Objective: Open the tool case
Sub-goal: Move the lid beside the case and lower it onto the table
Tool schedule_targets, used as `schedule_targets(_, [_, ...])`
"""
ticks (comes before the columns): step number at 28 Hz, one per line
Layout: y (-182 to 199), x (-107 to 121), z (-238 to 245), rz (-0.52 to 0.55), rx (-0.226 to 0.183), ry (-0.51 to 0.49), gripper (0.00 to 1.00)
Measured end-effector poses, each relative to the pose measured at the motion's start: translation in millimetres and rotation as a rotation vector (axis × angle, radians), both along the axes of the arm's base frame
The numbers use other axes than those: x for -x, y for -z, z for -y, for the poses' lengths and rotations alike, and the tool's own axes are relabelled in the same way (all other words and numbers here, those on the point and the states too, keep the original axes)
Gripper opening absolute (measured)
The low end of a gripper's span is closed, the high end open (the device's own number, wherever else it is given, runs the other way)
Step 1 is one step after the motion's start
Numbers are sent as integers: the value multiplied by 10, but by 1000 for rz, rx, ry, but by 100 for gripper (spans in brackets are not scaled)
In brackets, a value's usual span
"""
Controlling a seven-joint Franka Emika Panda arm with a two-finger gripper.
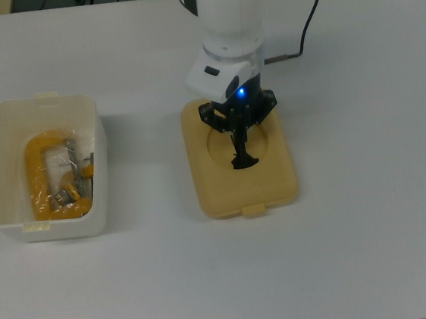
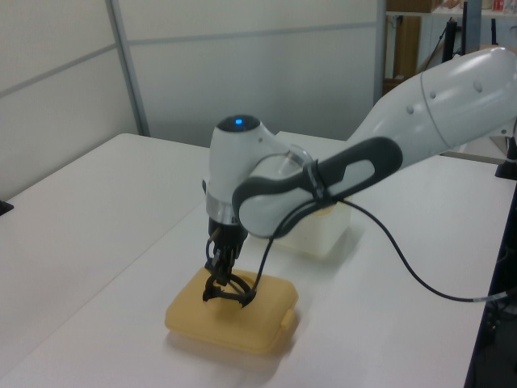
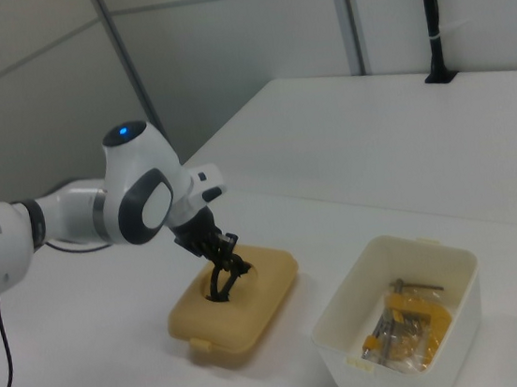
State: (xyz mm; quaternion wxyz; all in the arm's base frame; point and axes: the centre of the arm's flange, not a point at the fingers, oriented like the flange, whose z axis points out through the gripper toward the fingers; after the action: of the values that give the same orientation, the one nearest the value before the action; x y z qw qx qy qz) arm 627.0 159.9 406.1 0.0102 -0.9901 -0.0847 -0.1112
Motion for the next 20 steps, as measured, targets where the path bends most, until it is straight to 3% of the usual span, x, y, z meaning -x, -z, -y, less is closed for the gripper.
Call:
schedule_targets(7, [285, -44, -90, 22, 13, 42, 12])
schedule_targets(20, [344, -90, -101, 55, 15, 48, 11])
